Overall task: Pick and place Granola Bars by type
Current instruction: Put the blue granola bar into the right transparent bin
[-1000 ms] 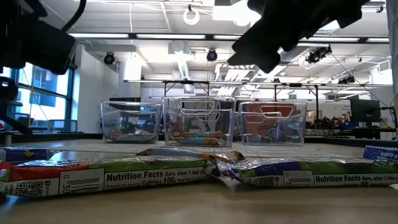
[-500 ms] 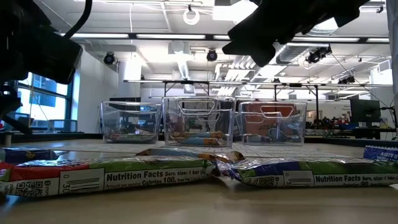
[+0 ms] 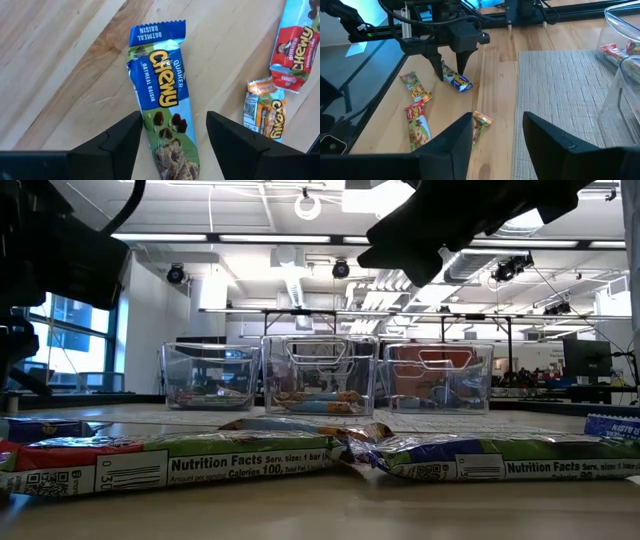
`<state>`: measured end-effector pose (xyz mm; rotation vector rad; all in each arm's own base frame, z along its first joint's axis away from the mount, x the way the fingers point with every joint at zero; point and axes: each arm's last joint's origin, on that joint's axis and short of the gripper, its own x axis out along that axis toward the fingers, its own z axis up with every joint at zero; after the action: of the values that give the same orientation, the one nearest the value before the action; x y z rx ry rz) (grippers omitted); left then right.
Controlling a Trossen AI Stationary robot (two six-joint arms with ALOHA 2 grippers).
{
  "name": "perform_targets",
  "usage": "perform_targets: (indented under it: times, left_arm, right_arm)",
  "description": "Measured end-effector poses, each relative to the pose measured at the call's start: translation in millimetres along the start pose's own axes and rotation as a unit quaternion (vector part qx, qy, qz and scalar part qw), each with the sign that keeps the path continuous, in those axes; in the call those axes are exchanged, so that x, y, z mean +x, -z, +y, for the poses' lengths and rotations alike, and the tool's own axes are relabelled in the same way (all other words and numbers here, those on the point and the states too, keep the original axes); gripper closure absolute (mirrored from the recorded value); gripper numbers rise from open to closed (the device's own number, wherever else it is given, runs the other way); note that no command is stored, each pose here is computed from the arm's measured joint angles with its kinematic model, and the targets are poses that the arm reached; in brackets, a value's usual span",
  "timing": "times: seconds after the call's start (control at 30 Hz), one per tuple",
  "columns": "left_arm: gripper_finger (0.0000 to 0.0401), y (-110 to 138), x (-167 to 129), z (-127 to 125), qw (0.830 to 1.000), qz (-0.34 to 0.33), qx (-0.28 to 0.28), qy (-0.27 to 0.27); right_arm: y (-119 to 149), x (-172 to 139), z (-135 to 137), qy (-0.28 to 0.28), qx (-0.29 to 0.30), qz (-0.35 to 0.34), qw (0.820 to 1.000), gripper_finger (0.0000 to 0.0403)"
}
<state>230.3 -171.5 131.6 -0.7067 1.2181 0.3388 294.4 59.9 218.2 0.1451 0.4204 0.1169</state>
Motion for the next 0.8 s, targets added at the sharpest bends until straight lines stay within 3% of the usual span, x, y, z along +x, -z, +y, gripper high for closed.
perform_targets:
  times: [0.23, 0.53, 0.67, 0.8]
  left_arm:
    - [0.0194, -0.2, 0.1, 0.8, 1.000, -0.006, -0.006, -0.005]
    - [0.0299, 0.1, -0.2, 8.5, 0.999, -0.013, 0.006, -0.047]
    - [0.0302, -4.3, 0.7, 9.2, 0.997, -0.057, 0.024, -0.055]
    - [0.0285, -10.1, -0.1, 18.4, 0.988, -0.094, 0.051, -0.108]
  right_arm:
    - [0.0, 0.0, 0.0, 0.000, -0.012, 0.000, 1.000, 0.0249]
    - [0.0, 0.0, 0.0, 0.000, -0.021, 0.000, 1.000, 0.0247]
    - [0.1, 0.0, 0.2, 0.000, -0.022, 0.000, 1.000, 0.0245]
    - [0.0, 0.1, 0.2, 0.000, -0.021, 0.000, 1.000, 0.0247]
